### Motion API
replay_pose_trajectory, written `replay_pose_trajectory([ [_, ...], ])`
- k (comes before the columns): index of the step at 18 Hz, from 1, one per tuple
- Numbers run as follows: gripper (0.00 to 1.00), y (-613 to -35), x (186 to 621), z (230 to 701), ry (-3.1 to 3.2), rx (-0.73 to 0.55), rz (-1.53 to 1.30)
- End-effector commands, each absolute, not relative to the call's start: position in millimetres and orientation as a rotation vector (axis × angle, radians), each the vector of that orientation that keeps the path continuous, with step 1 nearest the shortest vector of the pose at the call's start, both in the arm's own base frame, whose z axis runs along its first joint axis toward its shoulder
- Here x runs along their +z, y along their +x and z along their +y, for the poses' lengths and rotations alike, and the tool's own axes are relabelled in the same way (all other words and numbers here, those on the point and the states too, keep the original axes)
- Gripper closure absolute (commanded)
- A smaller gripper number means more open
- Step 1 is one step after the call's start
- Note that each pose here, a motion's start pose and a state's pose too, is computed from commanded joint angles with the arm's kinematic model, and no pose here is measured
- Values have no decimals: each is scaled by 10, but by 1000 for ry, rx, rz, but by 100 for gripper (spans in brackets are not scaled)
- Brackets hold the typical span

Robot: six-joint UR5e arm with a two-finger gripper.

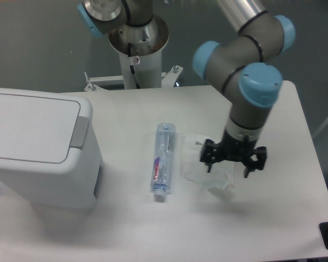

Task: Open the trash can
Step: 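Move the gripper over the bottle toward the white trash bin lid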

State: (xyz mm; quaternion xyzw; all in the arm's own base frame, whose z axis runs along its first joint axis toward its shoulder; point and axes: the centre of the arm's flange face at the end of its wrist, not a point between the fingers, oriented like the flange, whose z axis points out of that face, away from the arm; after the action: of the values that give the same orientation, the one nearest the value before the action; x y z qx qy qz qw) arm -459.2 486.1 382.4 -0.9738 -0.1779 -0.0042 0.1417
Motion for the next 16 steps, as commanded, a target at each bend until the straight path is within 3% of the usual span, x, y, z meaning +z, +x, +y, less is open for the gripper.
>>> replay_pose_trajectory([
  [4,0,-4261,4106,5011,-2760,-41,-535],
  [13,0,-3303,4791,5154,-2681,-299,-536],
  [16,0,-2887,4997,5242,-2675,-319,-498],
])
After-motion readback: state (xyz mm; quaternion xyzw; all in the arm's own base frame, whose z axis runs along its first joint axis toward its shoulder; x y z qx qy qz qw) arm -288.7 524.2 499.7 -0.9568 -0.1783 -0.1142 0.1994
